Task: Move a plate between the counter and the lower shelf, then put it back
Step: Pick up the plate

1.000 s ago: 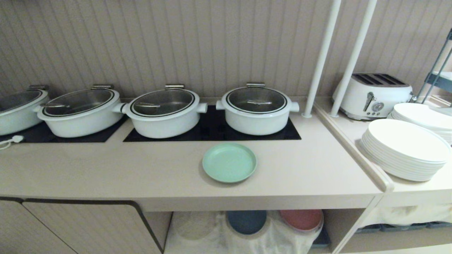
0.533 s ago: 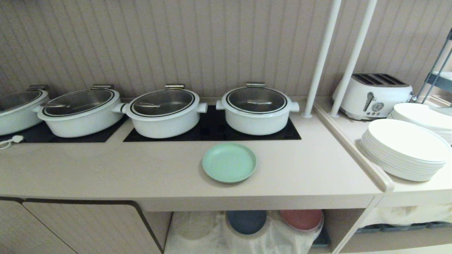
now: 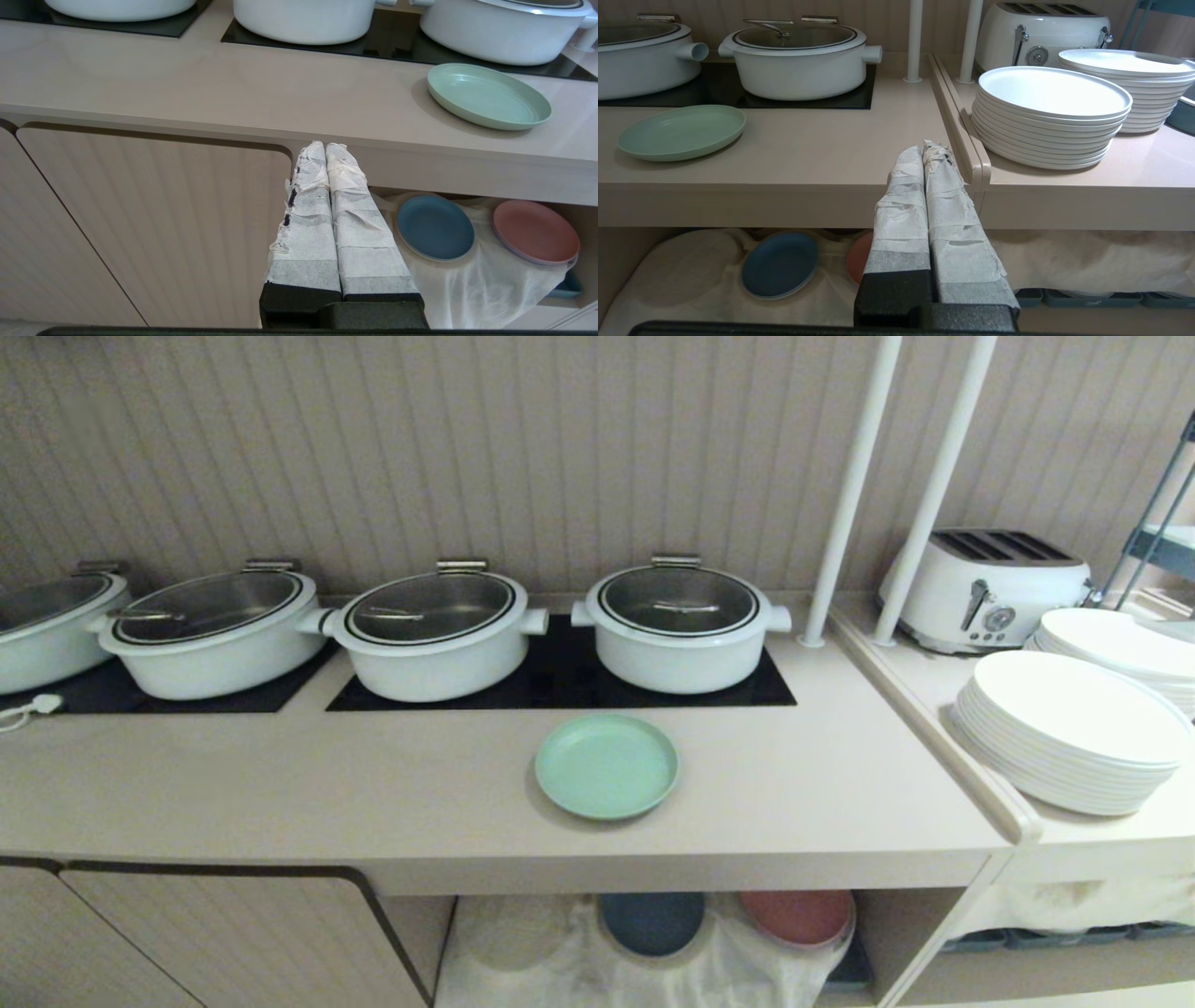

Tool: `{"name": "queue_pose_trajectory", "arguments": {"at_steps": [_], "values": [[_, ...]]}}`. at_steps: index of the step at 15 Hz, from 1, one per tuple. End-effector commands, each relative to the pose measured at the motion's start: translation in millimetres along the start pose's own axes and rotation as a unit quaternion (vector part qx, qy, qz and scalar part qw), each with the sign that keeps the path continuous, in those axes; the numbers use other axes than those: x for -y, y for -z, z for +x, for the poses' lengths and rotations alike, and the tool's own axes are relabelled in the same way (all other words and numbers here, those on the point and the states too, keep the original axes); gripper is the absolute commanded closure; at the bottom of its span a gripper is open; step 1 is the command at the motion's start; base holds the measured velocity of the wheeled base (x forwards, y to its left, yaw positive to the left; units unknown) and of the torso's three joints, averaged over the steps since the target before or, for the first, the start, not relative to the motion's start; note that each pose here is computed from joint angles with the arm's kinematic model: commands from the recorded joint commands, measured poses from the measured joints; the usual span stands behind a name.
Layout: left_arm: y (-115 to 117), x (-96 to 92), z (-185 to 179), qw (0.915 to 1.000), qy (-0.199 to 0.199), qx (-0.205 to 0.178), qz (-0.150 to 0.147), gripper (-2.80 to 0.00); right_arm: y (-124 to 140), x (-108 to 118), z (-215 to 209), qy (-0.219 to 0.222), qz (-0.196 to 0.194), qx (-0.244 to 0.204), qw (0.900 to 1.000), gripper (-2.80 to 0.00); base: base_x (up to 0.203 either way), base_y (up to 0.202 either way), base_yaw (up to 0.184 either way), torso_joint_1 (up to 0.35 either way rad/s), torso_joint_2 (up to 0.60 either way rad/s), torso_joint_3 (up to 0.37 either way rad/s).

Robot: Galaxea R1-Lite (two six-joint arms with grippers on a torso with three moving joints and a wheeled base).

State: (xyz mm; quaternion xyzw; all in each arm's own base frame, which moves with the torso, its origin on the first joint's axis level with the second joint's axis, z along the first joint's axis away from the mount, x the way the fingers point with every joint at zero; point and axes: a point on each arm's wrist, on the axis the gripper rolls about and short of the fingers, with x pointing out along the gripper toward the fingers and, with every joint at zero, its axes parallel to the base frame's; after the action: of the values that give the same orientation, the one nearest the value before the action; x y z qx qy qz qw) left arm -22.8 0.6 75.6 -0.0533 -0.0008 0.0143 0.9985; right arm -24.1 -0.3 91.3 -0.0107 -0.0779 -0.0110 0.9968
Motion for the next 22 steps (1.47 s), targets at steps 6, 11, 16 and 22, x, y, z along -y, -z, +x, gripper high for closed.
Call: {"name": "queue_pose_trajectory", "arguments": {"at_steps": [6,11,16,22], "values": [[-0.3,0.0,-0.1,1.0,-0.001,0.001,0.0,0.0,-0.3,0.0,0.1,0.0,0.001,0.001,1.0,0.0,0.0,0.0,0.0,0.0,0.0,0.0],[0.1,0.0,0.0,1.0,0.0,0.0,0.0,0.0,-0.3,0.0,0.1,0.0,0.001,0.001,1.0,0.0,0.0,0.0,0.0,0.0,0.0,0.0],[0.1,-0.1,0.0,1.0,-0.001,0.0,0.0,0.0,-0.3,0.0,0.1,0.0,0.001,0.001,1.0,0.0,0.0,0.0,0.0,0.0,0.0,0.0],[0.1,-0.1,0.0,1.0,-0.001,0.0,0.0,0.0,-0.3,0.0,0.1,0.0,0.001,0.001,1.0,0.0,0.11,0.0,0.0,0.003,0.0,0.001]]}}
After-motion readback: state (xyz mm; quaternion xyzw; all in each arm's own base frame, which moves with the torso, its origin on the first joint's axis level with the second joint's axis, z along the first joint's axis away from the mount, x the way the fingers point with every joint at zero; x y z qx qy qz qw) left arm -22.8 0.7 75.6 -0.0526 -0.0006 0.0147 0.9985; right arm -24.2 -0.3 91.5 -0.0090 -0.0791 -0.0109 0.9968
